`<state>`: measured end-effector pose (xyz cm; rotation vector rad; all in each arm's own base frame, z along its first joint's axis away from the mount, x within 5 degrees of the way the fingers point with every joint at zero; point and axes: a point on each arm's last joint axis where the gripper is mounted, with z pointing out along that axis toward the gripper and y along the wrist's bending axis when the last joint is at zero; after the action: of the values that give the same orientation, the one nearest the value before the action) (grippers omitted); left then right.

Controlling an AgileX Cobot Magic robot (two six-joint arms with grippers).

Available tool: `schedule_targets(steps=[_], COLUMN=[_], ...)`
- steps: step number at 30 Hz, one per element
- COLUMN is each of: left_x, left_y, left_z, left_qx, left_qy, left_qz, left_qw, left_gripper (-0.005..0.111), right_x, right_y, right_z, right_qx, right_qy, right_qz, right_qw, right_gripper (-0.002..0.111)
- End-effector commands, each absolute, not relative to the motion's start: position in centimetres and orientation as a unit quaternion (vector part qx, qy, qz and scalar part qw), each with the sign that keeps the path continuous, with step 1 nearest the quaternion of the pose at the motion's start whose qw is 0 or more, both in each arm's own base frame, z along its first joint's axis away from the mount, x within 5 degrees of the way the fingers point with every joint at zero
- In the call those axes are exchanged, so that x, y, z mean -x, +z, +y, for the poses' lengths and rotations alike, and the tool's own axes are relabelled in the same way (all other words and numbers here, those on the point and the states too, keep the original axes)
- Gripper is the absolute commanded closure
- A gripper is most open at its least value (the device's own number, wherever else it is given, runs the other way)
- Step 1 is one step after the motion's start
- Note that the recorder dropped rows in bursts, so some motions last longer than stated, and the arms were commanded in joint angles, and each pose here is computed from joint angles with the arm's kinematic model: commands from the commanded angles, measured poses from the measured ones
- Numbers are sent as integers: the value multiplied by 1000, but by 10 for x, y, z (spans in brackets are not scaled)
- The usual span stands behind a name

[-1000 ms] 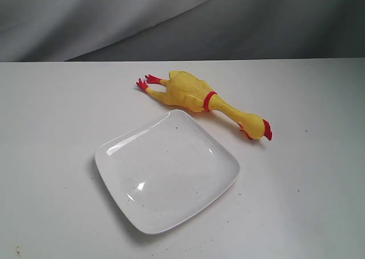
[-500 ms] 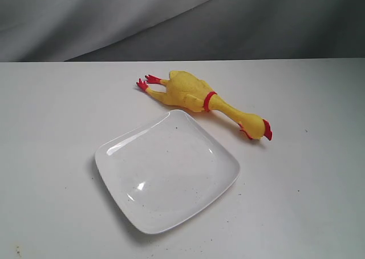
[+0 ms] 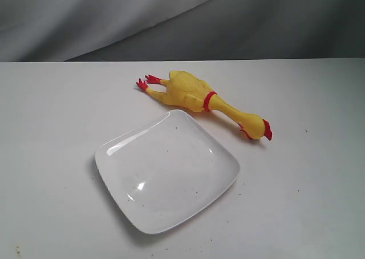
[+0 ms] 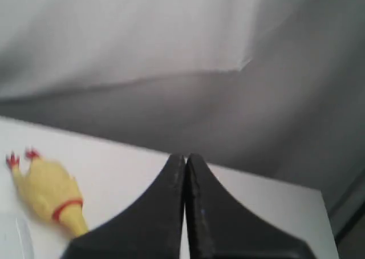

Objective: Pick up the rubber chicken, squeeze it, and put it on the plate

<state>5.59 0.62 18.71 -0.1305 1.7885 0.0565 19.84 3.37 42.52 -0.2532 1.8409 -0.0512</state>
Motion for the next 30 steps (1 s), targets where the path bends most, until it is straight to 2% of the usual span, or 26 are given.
schedule_targets(steps=[1, 7, 12, 14, 18, 21, 30], left_x=[-56, -56, -56, -56, -56, -56, -56], left_y=[186, 186, 186, 186, 186, 186, 186], left_z=[6, 6, 6, 6, 6, 6, 6], left_qx=[61, 61, 61, 61, 61, 61, 61], left_qy=[22, 22, 22, 22, 22, 22, 22], left_qz=[777, 777, 777, 777, 777, 777, 777], left_qw=[626, 626, 626, 626, 626, 626, 626], left_gripper=[106, 106, 106, 106, 106, 106, 106], right_x=[-245, -302, -349, -363, -378, -383, -391], right_y=[399, 345, 288, 262, 216, 189, 152], right_z=[58, 93, 109, 115, 119, 120, 126], right_qx=[235, 363, 346, 342, 347, 361, 389], right_qy=[-24, 45, 67, 65, 64, 64, 80], right_qz=[854, 844, 855, 863, 879, 884, 875], right_qw=[464, 392, 382, 367, 322, 291, 277], right_gripper=[108, 108, 107, 99, 64, 47, 48])
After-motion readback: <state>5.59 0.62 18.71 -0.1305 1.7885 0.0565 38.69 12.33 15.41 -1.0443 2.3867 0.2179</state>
